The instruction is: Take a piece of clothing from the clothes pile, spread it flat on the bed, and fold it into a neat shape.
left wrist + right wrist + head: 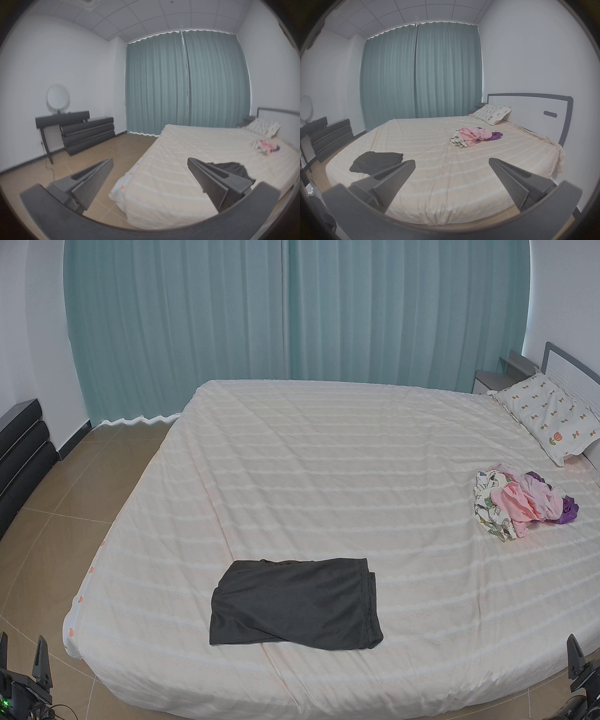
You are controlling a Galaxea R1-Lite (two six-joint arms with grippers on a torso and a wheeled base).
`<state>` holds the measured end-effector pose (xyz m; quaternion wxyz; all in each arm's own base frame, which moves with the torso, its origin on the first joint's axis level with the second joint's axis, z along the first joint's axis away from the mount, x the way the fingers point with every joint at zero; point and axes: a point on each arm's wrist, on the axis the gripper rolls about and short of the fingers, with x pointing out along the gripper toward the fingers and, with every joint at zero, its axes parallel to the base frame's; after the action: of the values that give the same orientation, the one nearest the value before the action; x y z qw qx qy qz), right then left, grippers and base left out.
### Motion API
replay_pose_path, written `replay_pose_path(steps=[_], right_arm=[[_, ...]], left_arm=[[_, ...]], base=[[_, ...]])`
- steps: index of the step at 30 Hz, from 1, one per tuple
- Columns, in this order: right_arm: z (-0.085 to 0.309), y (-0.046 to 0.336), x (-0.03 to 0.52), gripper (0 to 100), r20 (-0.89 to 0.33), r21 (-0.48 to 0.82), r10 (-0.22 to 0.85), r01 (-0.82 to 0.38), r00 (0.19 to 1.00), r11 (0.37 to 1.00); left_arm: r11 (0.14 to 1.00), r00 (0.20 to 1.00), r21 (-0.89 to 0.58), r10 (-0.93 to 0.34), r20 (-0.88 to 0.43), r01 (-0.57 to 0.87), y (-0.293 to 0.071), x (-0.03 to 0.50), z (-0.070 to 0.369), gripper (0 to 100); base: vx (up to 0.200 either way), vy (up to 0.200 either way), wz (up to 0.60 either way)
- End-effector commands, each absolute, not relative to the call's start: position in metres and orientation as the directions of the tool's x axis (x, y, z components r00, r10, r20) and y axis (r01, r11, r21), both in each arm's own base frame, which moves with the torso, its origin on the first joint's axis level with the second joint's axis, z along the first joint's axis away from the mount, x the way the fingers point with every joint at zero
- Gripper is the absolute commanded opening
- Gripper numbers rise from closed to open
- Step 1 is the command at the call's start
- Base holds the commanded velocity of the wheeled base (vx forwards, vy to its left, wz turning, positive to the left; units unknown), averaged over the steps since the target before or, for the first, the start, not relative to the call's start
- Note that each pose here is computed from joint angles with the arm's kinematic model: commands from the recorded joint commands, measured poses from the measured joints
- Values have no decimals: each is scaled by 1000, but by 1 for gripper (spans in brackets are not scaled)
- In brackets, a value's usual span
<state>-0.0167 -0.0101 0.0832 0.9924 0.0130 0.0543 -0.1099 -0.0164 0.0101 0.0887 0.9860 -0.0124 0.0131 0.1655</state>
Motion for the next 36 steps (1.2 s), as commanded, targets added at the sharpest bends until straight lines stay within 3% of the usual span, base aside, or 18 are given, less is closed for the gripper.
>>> replay_pose_path(steps=[1, 6, 9, 13, 17, 19, 21, 22, 24, 29, 36], right_arm=[[85, -10, -19, 100, -105, -22, -295, 294, 950, 955], [85, -9, -19, 100, -113, -48, -426, 423, 898, 905], [85, -8, -20, 100, -93, -61, -419, 415, 903, 908], [81, -5, -26, 100, -6, -15, -227, 226, 974, 974], [82, -4, -26, 100, 2, 26, -156, 156, 988, 987], [82, -2, -25, 100, 9, 59, -92, 91, 996, 994], [82, -2, -25, 100, 9, 59, -92, 91, 996, 994], [82, -1, -25, 100, 12, 84, -64, 63, 998, 995], [82, -1, -25, 100, 14, 80, -57, 55, 998, 995], [84, 1, -23, 100, 81, -82, 37, -30, 996, 996], [83, 1, -23, 100, 72, -83, 43, -37, 996, 996]], left_arm=[[918, 923, 120, 384, -28, -378, 9, -18, 84, 100], [923, 924, 88, 380, -51, -375, 9, -17, 84, 100], [930, 930, 78, 364, -41, -360, 9, -17, 84, 100], [948, 948, -4, 317, -40, -317, 9, -17, 83, 100], [971, 970, -17, 237, -47, -238, 7, -17, 82, 100], [992, 992, -35, 118, -47, -120, 4, -16, 82, 100], [992, 992, -35, 118, -47, -120, 4, -16, 82, 100], [998, 998, -60, 26, -49, -29, 2, -17, 80, 100], [999, 998, -39, 5, -64, -7, 1, -17, 78, 100], [1000, 999, 16, 5, -41, -4, 1, -19, 77, 100], [1000, 1000, 14, 17, -8, -17, 1, -22, 76, 100]], base=[[0, 0, 0], [0, 0, 0], [0, 0, 0], [0, 0, 0], [0, 0, 0], [0, 0, 0], [0, 0, 0], [0, 0, 0], [0, 0, 0], [0, 0, 0], [0, 0, 0]])
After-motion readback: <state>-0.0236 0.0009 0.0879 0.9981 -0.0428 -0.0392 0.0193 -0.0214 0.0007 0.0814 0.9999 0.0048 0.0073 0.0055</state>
